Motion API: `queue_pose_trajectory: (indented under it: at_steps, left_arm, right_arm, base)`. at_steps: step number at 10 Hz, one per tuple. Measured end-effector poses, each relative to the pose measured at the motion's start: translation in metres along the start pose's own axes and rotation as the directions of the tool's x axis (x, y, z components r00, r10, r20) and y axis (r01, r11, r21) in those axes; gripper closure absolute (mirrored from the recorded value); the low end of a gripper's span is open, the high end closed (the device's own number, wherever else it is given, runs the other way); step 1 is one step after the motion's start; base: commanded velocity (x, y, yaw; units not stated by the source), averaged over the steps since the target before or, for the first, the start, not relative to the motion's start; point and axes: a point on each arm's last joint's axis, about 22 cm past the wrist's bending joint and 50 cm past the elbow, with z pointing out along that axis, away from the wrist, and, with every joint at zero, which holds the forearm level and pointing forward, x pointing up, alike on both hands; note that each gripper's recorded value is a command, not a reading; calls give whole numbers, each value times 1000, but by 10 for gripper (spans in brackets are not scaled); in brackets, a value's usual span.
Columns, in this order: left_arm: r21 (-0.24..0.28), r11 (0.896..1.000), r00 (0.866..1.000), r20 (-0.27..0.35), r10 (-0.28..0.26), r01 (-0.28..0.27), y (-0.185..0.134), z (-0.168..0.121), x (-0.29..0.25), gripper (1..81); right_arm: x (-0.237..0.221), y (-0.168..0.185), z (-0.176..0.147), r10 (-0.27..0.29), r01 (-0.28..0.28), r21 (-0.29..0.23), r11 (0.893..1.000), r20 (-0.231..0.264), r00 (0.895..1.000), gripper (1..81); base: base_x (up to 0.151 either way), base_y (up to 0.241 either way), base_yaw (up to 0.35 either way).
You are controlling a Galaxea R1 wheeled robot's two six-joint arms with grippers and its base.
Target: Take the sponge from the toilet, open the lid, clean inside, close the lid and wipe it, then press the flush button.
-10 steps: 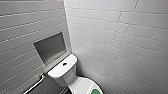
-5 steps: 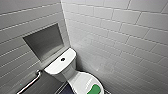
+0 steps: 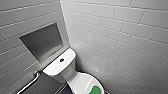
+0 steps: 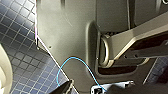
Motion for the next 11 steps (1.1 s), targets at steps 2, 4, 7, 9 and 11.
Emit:
queue_pose_trajectory:
  at_steps: [2, 4, 7, 9, 11]
  left_arm:
    - [-1, 1000, 1000, -26, 7, -7, -1, 7, 22, 10]
    - [-2, 1000, 998, -53, 15, -15, -3, 15, 45, 10]
    - [-3, 1000, 997, -76, 22, -22, -5, 27, 66, 10]
    - [-3, 1000, 999, -48, 14, -14, -8, 37, 61, 10]
    - [-2, 1000, 999, -46, 13, -13, -11, 46, 67, 10]
  right_arm:
    - [18, -5, 23, -36, 36, -17, 999, 5, 999, 10]
    - [32, -4, 47, -65, 65, -41, 997, 2, 998, 10]
    - [45, -15, 83, -99, 100, -51, 994, 7, 995, 10]
    - [44, 4, 94, -86, 87, -72, 994, 28, 996, 10]
    - [54, 12, 102, -89, 91, -79, 993, 25, 996, 10]
  base:
    - [0, 0, 0]
    - [0, 0, 0]
    - [0, 0, 0]
    - [0, 0, 0]
    - [0, 0, 0]
